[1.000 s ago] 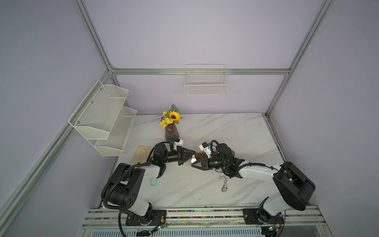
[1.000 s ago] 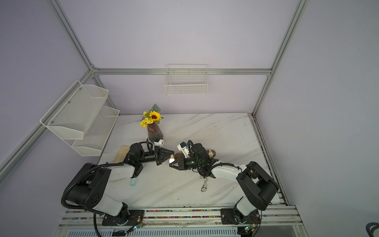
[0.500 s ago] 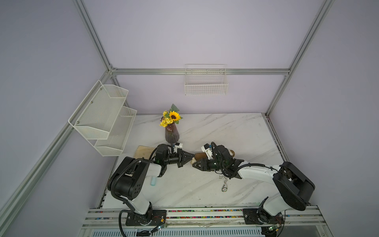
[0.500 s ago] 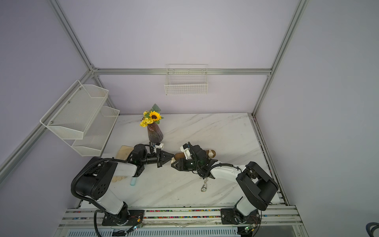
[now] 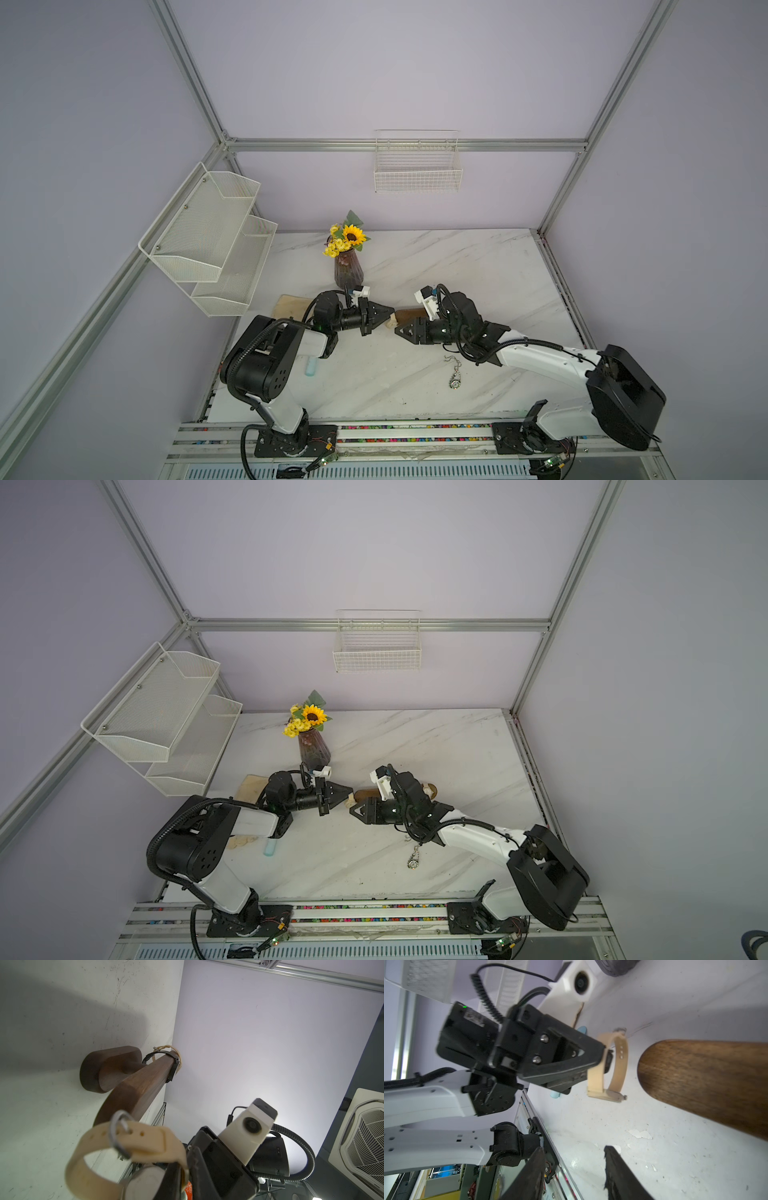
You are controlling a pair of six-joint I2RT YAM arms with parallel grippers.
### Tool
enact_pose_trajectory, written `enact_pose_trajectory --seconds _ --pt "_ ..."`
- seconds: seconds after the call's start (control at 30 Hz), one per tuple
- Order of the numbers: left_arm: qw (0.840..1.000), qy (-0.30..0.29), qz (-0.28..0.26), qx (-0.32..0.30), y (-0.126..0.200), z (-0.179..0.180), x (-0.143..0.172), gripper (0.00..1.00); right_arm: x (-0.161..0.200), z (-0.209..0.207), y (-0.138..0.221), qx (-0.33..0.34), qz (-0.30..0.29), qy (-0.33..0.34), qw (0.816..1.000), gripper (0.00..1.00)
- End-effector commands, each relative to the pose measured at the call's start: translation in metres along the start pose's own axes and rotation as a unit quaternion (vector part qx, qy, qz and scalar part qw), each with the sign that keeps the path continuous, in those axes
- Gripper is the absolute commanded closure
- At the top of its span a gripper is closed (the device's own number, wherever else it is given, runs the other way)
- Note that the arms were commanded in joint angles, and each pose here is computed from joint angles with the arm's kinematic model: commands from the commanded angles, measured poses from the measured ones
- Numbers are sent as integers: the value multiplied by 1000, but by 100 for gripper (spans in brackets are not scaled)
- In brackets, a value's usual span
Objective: Place watch on stand
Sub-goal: Place the watch on the stand.
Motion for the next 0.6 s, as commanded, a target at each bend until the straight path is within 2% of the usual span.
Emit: enact_pose_trajectory --seconds 0.0,0.17,0.33,0.57 --pt "999 -13 12 40 -1 -8 -3 88 -17 10 24 23 -24 17 999 51" --pt "999 20 5 38 -3 11 -10 89 -32 8 41 11 -46 9 999 53" --pt "998 13 17 62 -6 1 -8 89 -31 5 39 9 -42 10 999 54" --pt "998 21 25 60 -12 2 -8 89 -30 -2 34 14 -32 3 999 55"
Point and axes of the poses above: each gripper's point midway between its finger pads, its own y axis back along the fingers, its own z axis along the line the jaws close on, x = y × z, the point moved 10 cm from there along y, back along the fingers, and after that the axes turned 14 degrees about y, right-handed, at the moved point
